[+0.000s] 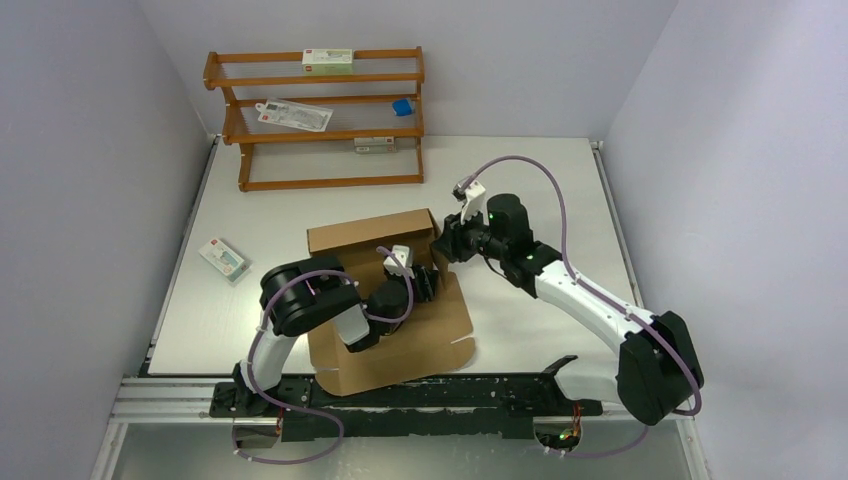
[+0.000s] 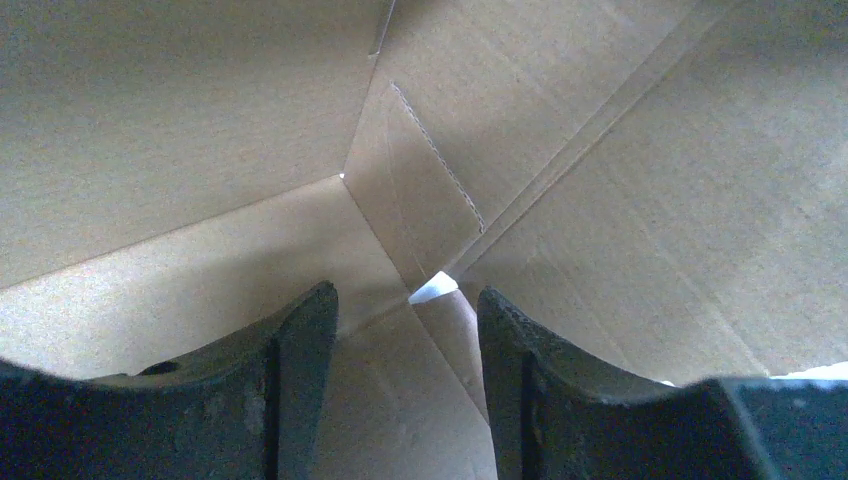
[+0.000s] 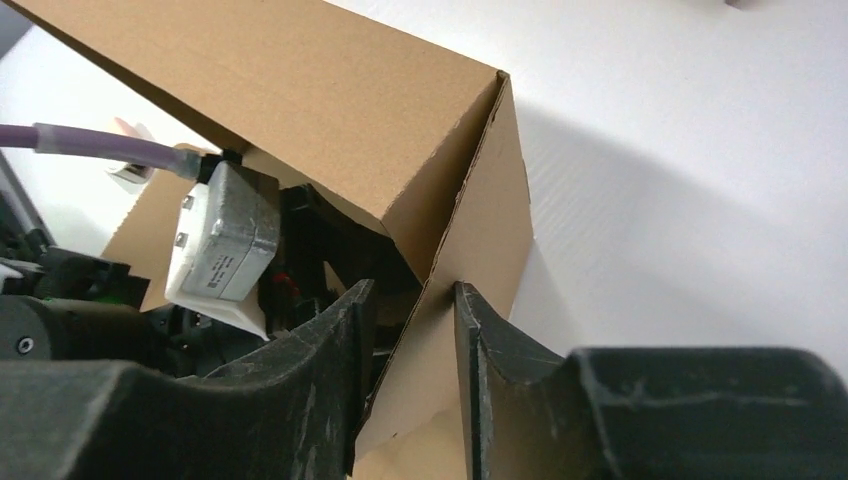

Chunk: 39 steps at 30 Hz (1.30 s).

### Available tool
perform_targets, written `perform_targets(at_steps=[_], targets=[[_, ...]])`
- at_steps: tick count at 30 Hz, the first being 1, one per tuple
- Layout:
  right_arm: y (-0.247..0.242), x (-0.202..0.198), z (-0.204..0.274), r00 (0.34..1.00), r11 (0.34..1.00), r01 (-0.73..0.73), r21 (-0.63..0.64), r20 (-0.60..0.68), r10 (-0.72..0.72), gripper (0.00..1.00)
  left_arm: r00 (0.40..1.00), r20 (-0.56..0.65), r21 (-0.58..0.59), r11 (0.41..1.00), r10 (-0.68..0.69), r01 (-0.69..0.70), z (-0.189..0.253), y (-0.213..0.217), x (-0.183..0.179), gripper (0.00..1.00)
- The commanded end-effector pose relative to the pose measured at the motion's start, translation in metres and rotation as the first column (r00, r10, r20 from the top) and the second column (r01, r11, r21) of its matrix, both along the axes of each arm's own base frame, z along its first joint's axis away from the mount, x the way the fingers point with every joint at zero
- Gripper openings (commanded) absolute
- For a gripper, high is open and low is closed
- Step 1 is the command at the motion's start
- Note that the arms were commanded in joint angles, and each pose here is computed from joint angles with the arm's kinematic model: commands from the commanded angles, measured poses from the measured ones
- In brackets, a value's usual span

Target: Fold the paper box

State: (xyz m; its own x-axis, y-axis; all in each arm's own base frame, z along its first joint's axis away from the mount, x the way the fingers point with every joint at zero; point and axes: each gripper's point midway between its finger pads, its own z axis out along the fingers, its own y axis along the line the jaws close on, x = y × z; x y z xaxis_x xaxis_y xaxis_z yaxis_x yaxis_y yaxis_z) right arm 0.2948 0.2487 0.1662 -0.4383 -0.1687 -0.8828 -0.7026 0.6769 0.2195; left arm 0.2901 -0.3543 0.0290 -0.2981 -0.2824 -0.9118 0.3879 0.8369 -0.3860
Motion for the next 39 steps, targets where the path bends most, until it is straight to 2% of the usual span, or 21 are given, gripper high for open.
perform_targets(at_steps=[1, 12, 24, 30, 39], targets=[[0.017, -0.012, 0.028, 0.998, 0.989, -0.061, 0.138, 0.035, 0.057, 0.40, 0.999, -0.009, -0.002, 0.999, -0.049, 0.049, -0.001, -0.001, -0.009, 0.59], [0.023, -0.026, 0.028, 0.993, 0.970, -0.114, 0.216, 0.044, 0.107, 0.49, 0.999, 0.021, -0.007, 0.999, -0.043, 0.043, 0.013, 0.008, -0.011, 0.61], [0.022, -0.032, 0.032, 0.993, 0.964, -0.119, 0.237, 0.054, 0.109, 0.56, 0.999, 0.040, -0.047, 0.998, -0.036, 0.038, 0.041, 0.024, -0.019, 0.65], [0.023, -0.035, 0.026, 0.991, 0.962, -0.134, 0.237, 0.035, 0.130, 0.58, 1.000, -0.013, -0.047, 0.999, -0.015, 0.015, 0.048, 0.040, -0.027, 0.66], [0.029, -0.046, 0.021, 0.982, 0.944, -0.188, 0.272, 0.024, 0.189, 0.59, 0.988, -0.132, 0.064, 0.996, 0.077, -0.069, 0.021, 0.080, -0.041, 0.60]])
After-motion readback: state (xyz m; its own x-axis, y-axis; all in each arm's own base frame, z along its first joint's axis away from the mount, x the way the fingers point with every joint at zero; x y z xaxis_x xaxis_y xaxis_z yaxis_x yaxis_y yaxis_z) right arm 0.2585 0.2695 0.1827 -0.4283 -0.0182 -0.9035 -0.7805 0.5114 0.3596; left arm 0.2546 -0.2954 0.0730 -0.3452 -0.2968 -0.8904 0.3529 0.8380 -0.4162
